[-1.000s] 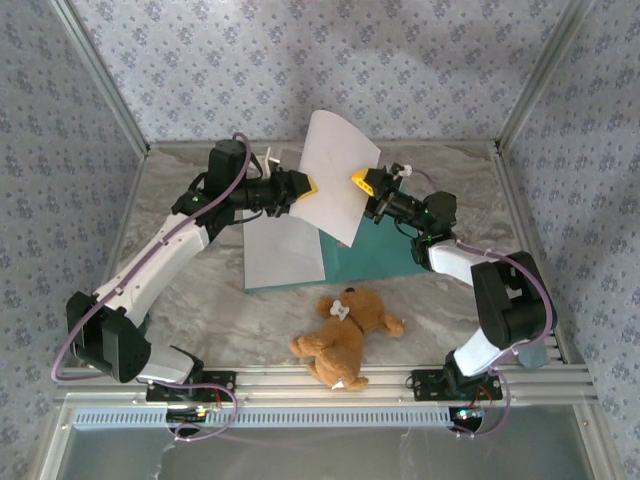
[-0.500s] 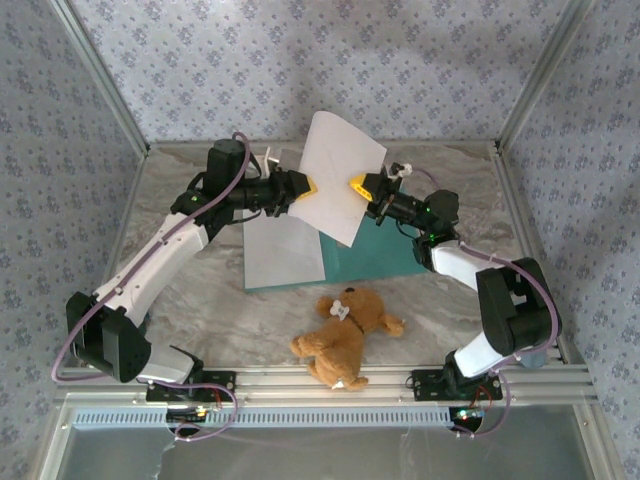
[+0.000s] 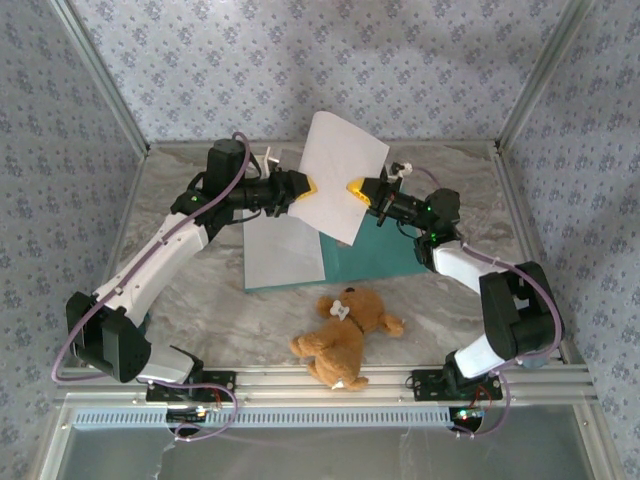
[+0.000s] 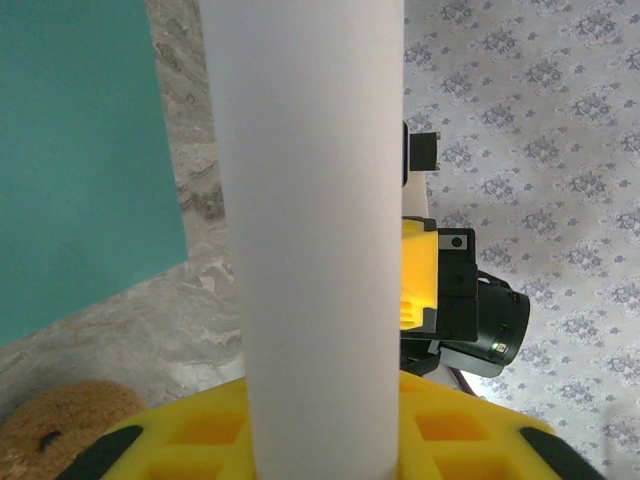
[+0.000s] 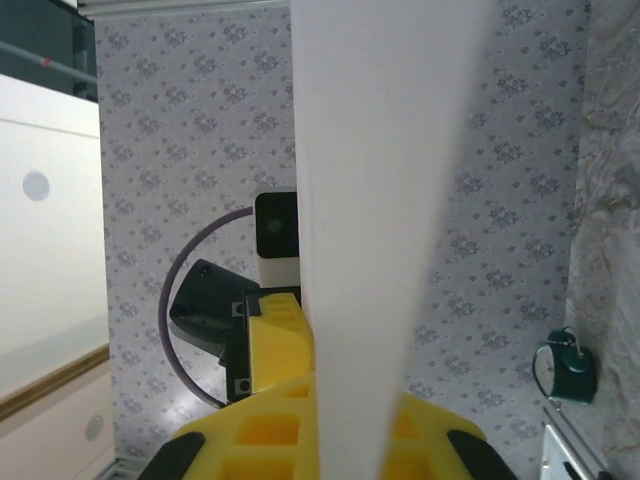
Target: Put the files into the folder
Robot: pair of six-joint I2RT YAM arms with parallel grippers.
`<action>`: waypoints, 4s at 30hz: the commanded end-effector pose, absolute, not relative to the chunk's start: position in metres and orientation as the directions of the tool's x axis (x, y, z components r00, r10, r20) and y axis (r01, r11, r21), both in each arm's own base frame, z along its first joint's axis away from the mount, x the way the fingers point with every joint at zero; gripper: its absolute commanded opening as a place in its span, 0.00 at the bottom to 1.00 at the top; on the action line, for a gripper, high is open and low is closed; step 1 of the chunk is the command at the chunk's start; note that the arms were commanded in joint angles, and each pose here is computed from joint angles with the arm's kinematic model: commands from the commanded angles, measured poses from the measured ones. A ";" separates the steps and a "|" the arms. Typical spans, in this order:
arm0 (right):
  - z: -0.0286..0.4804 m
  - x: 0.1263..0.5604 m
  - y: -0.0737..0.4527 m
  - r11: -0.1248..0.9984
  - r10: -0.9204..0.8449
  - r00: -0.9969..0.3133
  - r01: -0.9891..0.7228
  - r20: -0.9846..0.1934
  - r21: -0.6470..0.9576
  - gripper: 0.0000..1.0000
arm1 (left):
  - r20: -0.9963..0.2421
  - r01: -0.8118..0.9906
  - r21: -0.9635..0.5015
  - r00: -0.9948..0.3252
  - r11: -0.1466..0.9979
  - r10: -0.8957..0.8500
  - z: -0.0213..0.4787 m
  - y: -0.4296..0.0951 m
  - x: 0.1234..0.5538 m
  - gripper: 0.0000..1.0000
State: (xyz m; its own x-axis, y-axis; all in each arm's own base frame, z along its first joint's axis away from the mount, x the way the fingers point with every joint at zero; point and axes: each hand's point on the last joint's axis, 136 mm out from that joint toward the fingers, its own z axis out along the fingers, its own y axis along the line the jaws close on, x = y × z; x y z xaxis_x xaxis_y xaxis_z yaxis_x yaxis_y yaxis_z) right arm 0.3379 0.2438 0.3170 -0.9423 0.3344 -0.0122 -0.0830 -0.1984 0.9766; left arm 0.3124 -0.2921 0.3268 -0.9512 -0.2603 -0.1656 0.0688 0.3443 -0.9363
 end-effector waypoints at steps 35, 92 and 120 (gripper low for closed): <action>0.336 0.293 0.096 0.774 0.276 -0.845 -0.087 -0.457 0.627 0.00 | -0.198 -0.014 -0.692 -0.958 0.722 -0.209 0.182 -0.268 0.353 0.78; 0.295 0.386 0.207 0.534 0.071 -0.920 -0.291 -0.385 0.794 0.00 | 0.059 -0.280 -0.378 -0.958 0.882 -0.279 0.003 -0.172 0.309 0.66; 0.072 0.398 0.132 0.819 -0.056 -0.986 -0.137 -0.159 0.558 0.00 | 0.061 -0.274 -0.358 -0.961 0.893 -0.270 0.011 -0.169 0.305 0.66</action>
